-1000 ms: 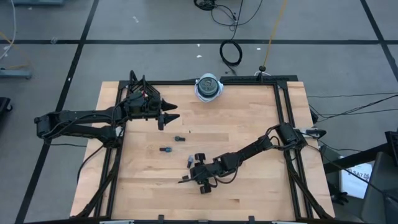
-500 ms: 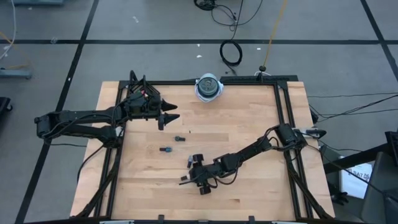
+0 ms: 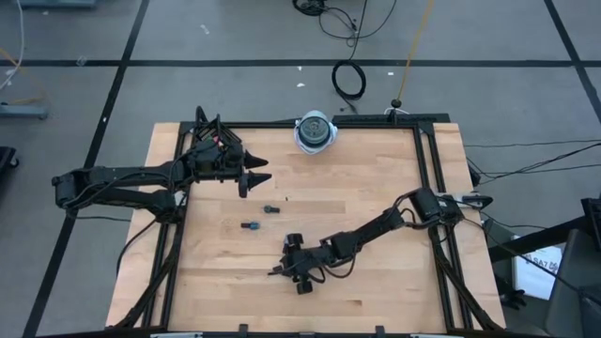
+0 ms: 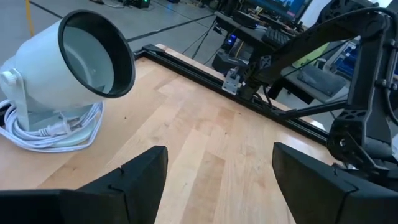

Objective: Pick & Place Nail Polish
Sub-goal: Put the light orange nail polish bottle into the black bin

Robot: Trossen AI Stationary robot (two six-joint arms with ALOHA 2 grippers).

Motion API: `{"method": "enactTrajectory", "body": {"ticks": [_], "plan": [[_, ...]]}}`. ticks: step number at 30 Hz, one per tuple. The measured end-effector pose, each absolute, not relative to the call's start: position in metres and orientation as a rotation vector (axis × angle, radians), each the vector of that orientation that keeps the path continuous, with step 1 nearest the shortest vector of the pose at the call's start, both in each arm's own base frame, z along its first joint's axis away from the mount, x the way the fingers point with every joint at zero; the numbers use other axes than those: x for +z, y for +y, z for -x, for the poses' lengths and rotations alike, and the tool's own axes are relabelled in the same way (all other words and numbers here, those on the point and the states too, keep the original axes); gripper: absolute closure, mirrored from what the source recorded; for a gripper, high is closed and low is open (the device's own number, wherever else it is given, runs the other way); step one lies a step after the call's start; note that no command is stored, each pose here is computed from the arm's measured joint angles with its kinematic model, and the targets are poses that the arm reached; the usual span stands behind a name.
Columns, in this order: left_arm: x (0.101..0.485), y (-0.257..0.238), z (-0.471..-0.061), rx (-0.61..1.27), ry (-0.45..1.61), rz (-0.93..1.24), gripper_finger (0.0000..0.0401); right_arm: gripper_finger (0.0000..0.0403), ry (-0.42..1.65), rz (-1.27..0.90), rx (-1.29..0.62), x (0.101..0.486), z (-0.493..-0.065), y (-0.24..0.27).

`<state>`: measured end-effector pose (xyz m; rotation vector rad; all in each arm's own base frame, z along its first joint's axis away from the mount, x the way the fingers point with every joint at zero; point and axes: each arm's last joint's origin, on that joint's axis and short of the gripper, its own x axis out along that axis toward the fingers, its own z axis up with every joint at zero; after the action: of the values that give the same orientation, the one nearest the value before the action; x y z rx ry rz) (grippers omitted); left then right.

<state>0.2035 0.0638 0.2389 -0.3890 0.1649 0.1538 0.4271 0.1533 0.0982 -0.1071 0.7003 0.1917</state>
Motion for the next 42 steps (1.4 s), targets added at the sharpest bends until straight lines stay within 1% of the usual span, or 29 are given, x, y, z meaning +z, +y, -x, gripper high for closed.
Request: {"method": "enactTrajectory", "body": {"ticks": [5,12,17,22,25,28,30,34,38,42], "plan": [[0.239,0.063,-0.204,0.152,0.166,0.386,0.0123,0.0239,0.740,0.119,0.191,0.096,-0.425,0.152],[0.239,0.063,-0.204,0.152,0.166,0.386,0.0123,0.0293,0.766,0.157,0.206,0.094,-0.423,0.151],[0.239,0.063,-0.204,0.152,0.166,0.386,0.0123,0.0293,0.764,0.182,0.236,0.102,-0.422,0.150],[0.239,0.063,-0.203,0.153,0.168,0.394,0.0123,0.0293,0.771,0.192,0.234,0.130,-0.414,0.148],[0.238,0.063,-0.204,0.152,0.171,0.396,0.0123,0.0293,0.757,0.223,0.159,0.159,-0.405,0.145],[0.238,0.062,-0.204,0.148,0.173,0.396,0.0123,0.0293,0.715,0.249,0.081,0.187,-0.395,0.143],[0.238,0.061,-0.204,0.143,0.174,0.394,0.0123,0.0293,0.668,0.245,0.057,0.196,-0.387,0.140],[0.238,0.058,-0.205,0.128,0.176,0.388,0.0123,0.0293,0.496,0.194,0.044,0.208,-0.368,0.126],[0.238,0.056,-0.206,0.117,0.178,0.386,0.0123,0.0293,0.338,0.080,0.016,0.205,-0.340,0.104],[0.239,0.054,-0.206,0.109,0.178,0.381,0.0123,0.0293,0.160,-0.054,0.122,0.201,-0.313,0.092]]}}
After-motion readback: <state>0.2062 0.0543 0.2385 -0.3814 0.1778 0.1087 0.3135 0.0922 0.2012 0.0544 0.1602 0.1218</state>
